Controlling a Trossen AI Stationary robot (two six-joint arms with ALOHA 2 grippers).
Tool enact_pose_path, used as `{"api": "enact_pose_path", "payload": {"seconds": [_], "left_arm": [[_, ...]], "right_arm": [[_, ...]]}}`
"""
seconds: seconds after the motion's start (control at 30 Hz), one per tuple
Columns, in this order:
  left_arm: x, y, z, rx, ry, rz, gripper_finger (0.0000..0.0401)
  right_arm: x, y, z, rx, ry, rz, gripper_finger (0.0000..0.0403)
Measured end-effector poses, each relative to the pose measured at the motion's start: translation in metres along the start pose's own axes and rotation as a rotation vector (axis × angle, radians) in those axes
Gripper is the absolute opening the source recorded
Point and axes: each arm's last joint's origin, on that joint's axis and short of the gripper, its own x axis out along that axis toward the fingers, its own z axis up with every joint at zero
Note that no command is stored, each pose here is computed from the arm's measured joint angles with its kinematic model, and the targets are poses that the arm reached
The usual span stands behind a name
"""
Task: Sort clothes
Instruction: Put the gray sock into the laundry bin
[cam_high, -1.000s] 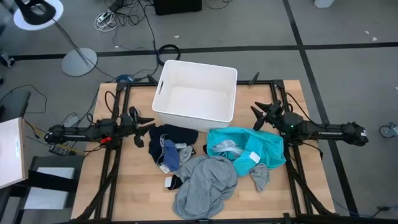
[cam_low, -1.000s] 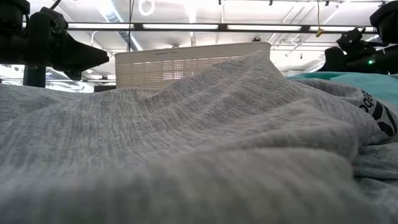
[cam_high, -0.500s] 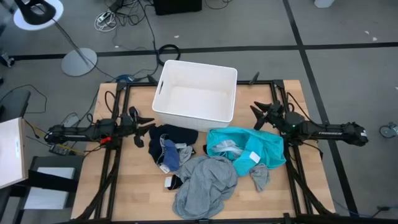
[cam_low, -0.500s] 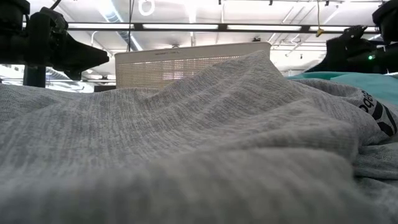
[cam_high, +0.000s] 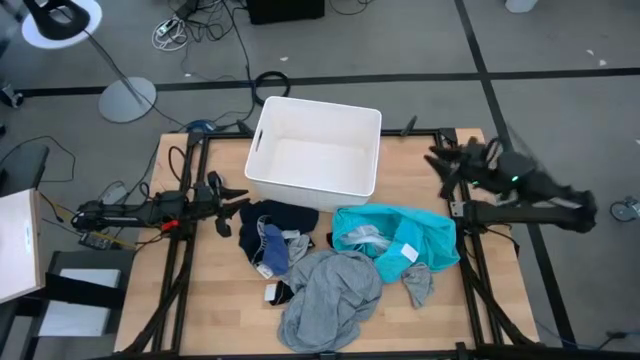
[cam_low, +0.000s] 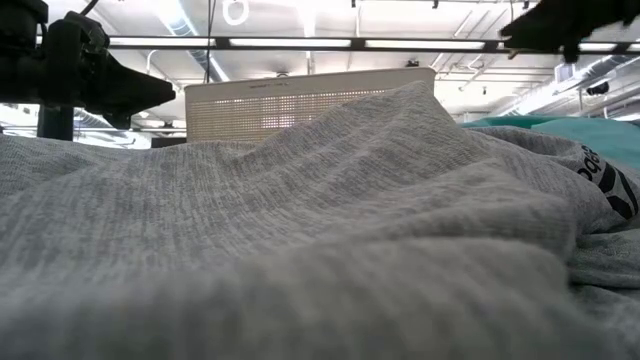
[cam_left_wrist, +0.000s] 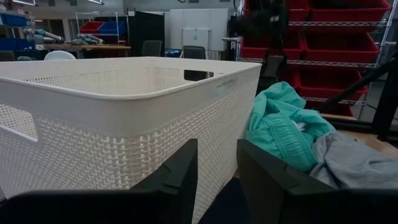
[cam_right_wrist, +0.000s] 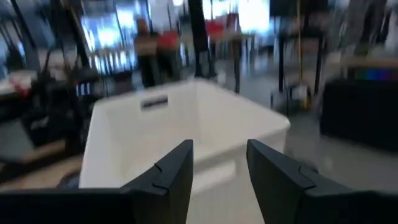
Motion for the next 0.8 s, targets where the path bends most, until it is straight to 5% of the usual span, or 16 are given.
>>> {"api": "enact_pose_path", "payload": {"seconds": [0.2, 0.43, 0.8], "left_arm": [[0.0, 0.0, 0.0, 0.0, 0.0, 0.0, 0.0117], [0.0, 0.0, 0.0, 0.0, 0.0, 0.0, 0.0117], [0.0, 0.0, 0.0, 0.0, 0.0, 0.0, 0.0117]], "right_arm": [[-0.017, 0.01, 0.046, 0.136, 0.436, 0.189, 0.0151], [0.011, 0.041, 0.028, 0.086, 0.924, 0.264, 0.0151], [0.027, 0.099, -0.005, -0.1, 1.183, 0.258, 0.0151]]}}
